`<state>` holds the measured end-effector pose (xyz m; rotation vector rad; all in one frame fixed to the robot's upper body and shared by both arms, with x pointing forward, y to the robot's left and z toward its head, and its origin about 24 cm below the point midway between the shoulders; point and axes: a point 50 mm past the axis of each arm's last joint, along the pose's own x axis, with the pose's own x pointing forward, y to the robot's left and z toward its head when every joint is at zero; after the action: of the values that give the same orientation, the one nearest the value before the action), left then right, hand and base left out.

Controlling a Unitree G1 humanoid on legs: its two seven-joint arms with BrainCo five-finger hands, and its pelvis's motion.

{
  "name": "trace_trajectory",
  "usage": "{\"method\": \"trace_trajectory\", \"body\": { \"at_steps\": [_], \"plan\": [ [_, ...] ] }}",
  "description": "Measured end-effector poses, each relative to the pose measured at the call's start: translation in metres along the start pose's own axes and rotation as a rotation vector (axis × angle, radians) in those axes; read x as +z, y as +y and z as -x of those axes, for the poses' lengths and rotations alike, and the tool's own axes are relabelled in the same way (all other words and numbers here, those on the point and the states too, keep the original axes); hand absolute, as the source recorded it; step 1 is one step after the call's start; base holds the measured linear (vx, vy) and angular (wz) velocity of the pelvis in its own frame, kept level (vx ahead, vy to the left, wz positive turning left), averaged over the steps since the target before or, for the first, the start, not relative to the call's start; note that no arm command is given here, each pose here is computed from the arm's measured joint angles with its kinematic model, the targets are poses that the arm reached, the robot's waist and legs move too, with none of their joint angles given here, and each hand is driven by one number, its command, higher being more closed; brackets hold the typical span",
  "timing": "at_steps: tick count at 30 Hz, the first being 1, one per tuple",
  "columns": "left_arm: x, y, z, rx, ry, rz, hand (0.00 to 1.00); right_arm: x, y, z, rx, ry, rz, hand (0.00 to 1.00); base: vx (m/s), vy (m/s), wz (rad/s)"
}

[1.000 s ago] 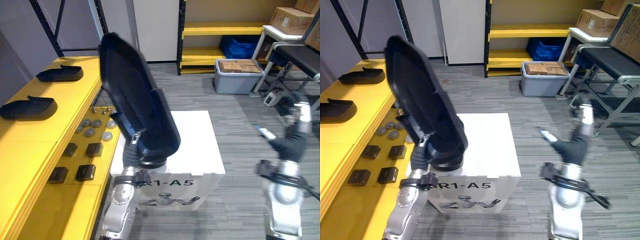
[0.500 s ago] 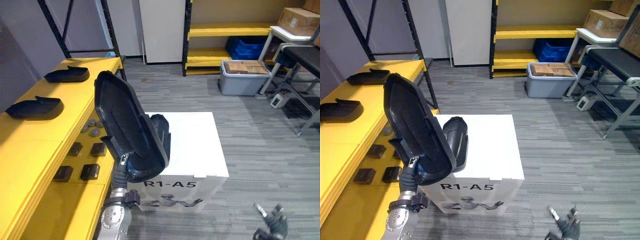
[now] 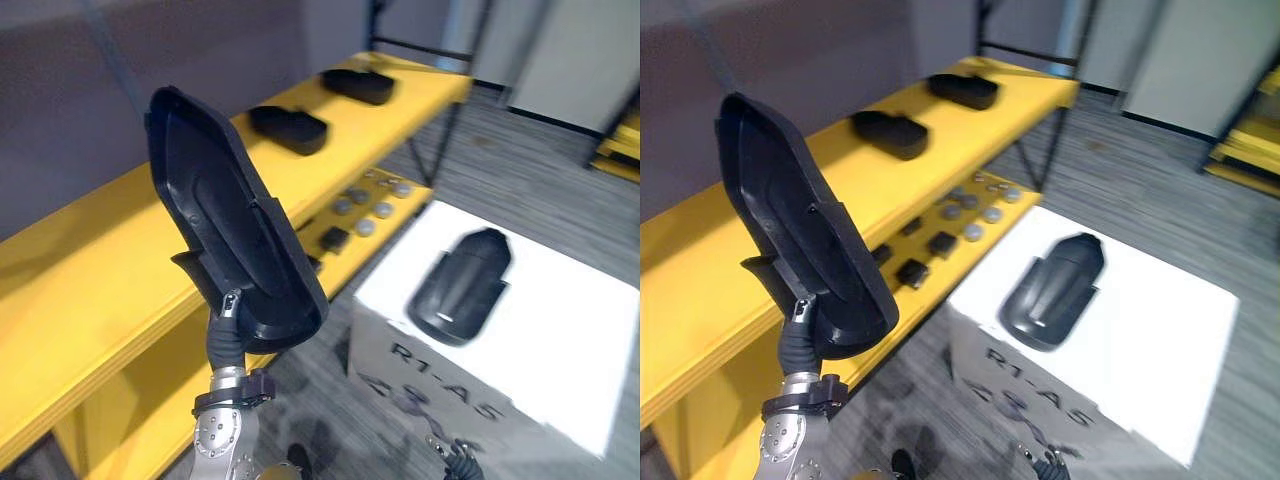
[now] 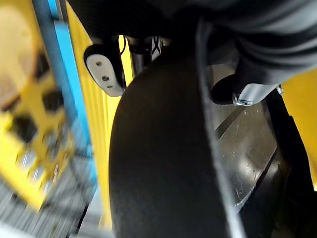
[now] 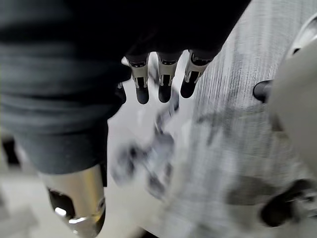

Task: Walk over and take plastic housings, then place them on the shelf

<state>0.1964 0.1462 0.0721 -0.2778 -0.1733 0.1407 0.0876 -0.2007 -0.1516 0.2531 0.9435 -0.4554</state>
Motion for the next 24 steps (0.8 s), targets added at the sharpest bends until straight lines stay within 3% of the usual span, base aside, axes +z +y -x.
{"method": "trace_trajectory", "body": {
  "at_steps": [10,24],
  "plan": [
    [-0.015,-0.015,-0.012,-0.083,0.043,-0.048,1.0,0.008,0.006,-0.006,0.016,0.015,0.103,0.0,0.17,0.139,0.85],
    [-0.019,-0.061,-0.04,-0.182,-0.014,-0.15,1.0,0.001,0.011,0.001,0.029,0.004,0.108,0.0,0.19,-0.16,0.58]
  ]
}}
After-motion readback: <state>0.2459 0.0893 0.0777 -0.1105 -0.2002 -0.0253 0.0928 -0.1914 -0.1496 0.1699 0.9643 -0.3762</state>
